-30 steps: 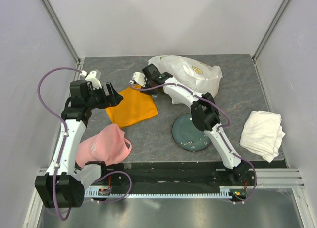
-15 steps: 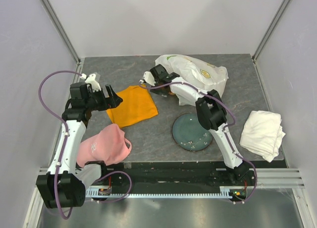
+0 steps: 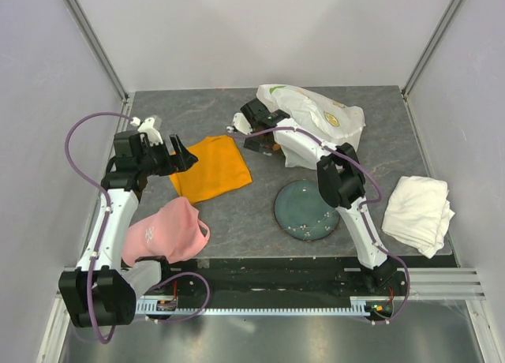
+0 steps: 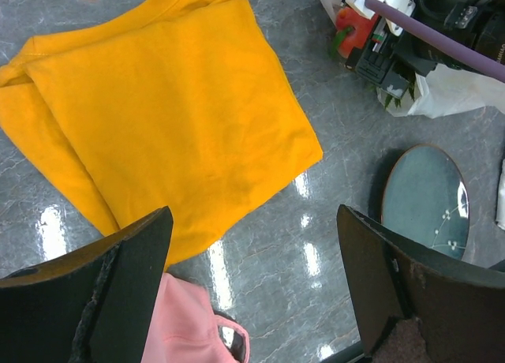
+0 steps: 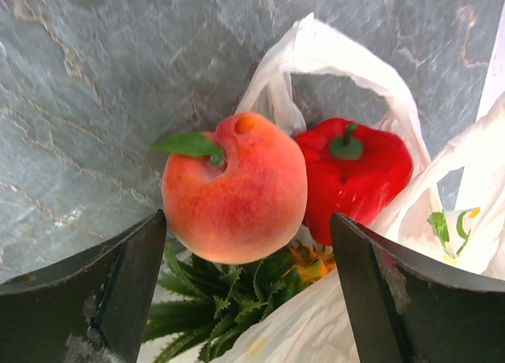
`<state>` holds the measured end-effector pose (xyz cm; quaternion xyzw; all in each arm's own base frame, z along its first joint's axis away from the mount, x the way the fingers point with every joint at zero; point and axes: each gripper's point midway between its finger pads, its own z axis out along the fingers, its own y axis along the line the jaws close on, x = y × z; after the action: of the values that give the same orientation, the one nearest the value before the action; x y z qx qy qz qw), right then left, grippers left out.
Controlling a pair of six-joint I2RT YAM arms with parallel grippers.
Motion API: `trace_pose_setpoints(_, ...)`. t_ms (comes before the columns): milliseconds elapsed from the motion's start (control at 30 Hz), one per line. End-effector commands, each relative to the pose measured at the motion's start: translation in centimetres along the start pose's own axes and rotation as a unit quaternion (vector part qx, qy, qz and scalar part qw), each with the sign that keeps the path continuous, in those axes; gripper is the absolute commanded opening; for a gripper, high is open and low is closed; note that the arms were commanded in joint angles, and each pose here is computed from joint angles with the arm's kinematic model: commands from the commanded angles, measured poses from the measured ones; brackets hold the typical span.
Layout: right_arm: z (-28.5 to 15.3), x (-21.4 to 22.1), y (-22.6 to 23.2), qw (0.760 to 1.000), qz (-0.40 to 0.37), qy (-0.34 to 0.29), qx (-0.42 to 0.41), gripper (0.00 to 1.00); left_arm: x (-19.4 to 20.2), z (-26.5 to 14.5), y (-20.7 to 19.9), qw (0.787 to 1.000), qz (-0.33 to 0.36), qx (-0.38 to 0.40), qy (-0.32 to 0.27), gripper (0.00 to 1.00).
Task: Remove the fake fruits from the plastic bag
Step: Take out the fake fruit from the plastic bag.
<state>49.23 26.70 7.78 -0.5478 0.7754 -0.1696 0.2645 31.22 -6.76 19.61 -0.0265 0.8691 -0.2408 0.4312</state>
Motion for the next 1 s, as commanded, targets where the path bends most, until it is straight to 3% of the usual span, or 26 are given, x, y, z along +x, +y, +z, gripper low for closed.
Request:
trace_pose_setpoints(0, -1.4, 1.1, -1.9, 1.0, 0.005, 0.018, 0.02, 0.91, -0.9, 0.3, -0.7, 1.0, -0.009, 0.021, -0.015, 0.91)
trace_pose_setpoints(133, -0.5, 1.1, -2.0, 0.999, 0.006, 0.028, 0.021, 0.87, -1.2, 0.2, -0.8, 1.0, -0.005, 0.021, -0.017, 0.91)
trace_pose_setpoints(233, -0.4, 0.8, -1.4, 1.0, 0.005, 0.022, 0.006, 0.76, -1.2, 0.2, -0.8, 1.0, -0.004, 0.022, -0.016, 0.91)
trace_pose_setpoints(367, -1.6, -0.3, -1.0, 1.0, 0.007, -0.008, -0.015, 0.45, -0.8, 0.4, -0.7, 1.0, -0.008, 0.021, -0.013, 0.91)
trace_pose_setpoints(467, -4.6, -2.1, -1.1, 0.997, 0.027, -0.055, -0.038, 0.34, -0.9, 0.4, -0.7, 1.0, -0.007, 0.023, -0.013, 0.91)
trace_pose_setpoints(767, -14.3, -4.7, -0.6, 0.978, 0.092, -0.158, -0.103, 0.22, -0.7, 0.6, -0.8, 0.999, -0.012, 0.028, -0.011, 0.91)
trace_pose_setpoints(967, -23.6, -3.5, 3.5, 0.937, 0.118, -0.24, -0.226, 0.24, -0.5, 0.5, -0.9, 0.999, -0.014, 0.03, -0.01, 0.91)
